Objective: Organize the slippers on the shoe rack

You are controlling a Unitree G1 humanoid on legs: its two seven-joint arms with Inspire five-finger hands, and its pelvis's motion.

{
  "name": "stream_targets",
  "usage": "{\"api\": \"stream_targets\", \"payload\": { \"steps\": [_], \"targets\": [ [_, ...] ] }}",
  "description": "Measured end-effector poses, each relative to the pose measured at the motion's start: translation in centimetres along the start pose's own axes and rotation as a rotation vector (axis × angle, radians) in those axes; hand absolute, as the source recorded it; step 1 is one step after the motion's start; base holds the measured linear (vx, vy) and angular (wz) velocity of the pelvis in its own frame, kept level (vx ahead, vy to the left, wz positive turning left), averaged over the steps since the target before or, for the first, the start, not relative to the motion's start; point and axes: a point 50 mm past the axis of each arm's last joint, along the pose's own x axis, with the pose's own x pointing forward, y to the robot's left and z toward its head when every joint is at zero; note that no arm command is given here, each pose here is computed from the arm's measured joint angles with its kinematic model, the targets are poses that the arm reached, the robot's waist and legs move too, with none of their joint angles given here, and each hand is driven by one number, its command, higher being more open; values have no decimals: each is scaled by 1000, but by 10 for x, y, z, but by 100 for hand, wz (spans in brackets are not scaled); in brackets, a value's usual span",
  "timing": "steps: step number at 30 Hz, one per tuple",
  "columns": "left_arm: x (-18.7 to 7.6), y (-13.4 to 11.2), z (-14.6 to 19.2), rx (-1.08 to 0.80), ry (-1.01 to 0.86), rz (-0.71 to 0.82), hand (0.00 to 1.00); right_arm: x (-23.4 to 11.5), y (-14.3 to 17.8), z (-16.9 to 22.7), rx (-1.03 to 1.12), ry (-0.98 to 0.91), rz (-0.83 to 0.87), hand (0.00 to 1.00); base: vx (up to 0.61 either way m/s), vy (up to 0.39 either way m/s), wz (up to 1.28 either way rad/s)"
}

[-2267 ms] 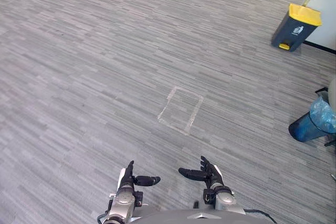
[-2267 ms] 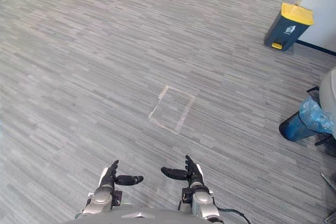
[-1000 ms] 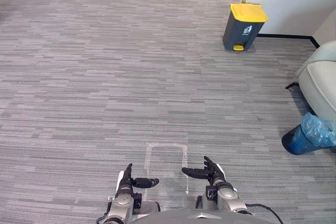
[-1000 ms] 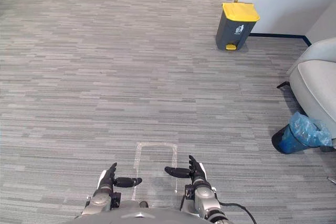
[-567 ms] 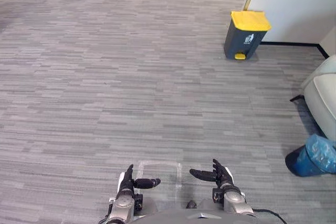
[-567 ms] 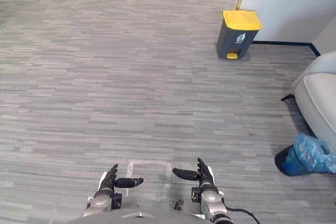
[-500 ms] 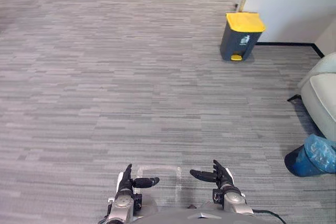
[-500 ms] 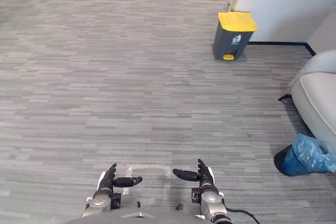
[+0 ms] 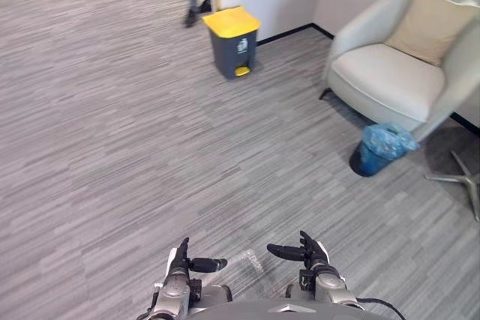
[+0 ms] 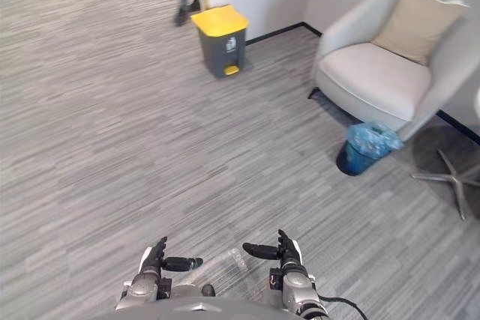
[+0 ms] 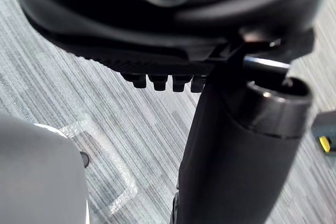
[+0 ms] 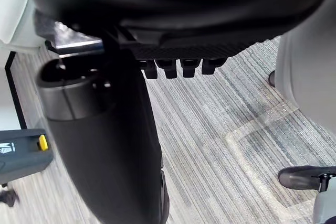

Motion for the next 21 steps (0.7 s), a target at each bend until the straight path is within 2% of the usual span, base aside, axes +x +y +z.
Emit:
{"api": "stream_targets", "payload": {
  "steps": [6,7,11,13,21],
  "targets": [
    [0,0,-4,5,16,-6,100,1,0,2,-64,-9,9,100,-49,-58,-75],
    [0,-5,-1,6,8,-26,100,3,-19,1,-101,3,-37,100,78,-275,-89],
    [2,-6,6,6,-9,-31,100,2,-26,0,-103,1,-67,100,106,-196,-92],
    [4,-2,11,-71,-9,-1,100,2,-27,0,-109,-4,-69,100,20,-75,-104],
    [2,-5,11,-110,-11,15,100,2,-37,-2,-96,22,-113,100,123,215,-157]
  ]
}}
